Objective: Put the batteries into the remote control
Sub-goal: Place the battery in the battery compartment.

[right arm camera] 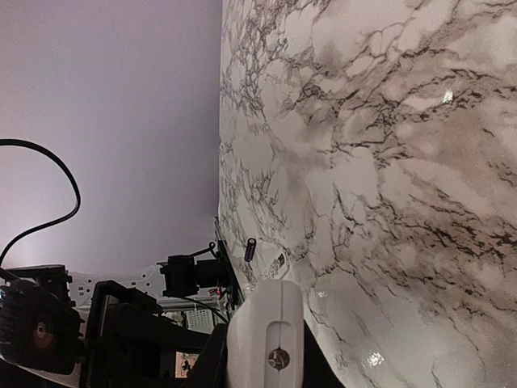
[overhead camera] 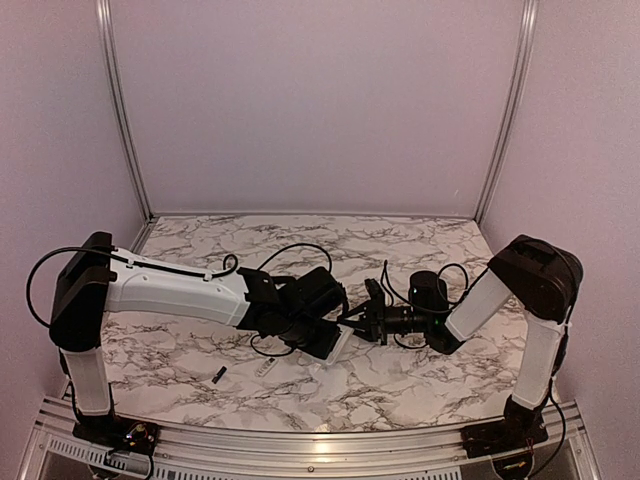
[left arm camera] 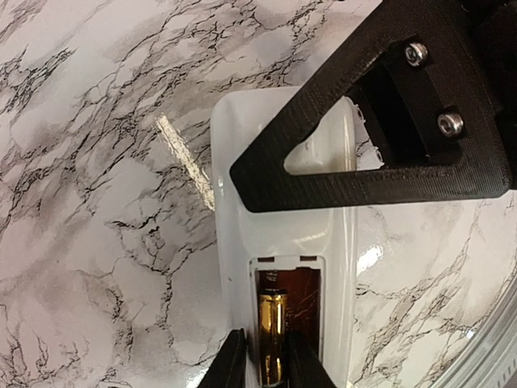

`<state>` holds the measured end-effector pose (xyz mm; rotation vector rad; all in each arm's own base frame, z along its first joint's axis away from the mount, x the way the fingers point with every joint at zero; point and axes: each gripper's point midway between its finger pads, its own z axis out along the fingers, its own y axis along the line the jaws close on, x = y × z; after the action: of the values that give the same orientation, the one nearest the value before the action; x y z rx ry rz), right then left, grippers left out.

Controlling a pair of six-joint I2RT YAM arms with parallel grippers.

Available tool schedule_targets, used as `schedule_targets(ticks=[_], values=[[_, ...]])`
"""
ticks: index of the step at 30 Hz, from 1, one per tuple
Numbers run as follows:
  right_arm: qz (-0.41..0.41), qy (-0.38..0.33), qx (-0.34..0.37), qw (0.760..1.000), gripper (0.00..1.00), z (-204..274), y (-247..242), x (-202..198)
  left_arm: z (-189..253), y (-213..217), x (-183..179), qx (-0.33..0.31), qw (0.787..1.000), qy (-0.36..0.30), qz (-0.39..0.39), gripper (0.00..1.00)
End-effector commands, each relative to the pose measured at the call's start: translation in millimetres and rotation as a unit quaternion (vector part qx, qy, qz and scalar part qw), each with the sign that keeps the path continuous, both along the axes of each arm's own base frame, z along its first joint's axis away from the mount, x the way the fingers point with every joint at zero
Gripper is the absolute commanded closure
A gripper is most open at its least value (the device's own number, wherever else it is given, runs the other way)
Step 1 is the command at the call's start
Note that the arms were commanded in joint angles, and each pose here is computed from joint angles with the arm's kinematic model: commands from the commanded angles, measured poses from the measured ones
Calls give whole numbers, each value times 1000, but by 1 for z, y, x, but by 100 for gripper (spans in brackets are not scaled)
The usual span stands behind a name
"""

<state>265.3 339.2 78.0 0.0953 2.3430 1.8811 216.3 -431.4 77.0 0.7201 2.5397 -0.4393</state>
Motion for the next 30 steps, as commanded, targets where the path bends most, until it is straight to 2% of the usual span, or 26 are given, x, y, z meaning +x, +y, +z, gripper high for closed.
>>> schedule_targets(ticks=[1,6,20,25,30], values=[[14,-14,22,1000,100,12,7,-4,-11,7,1,26,1000,4,8,80],[15,-13,22,1000,100,11,7,-5,-9,6,3,24,1000,0,10,79],[17,-13,21,1000,100,11,5,-7,7,-2,10,8,1000,-9,4,65],[16,-12,19,1000,100,9,5,-7,31,-9,5,-36,999,-17,-17,53],[19,-13,18,1000,100,9,6,-7,66,-4,7,-76,995,-52,-24,39]])
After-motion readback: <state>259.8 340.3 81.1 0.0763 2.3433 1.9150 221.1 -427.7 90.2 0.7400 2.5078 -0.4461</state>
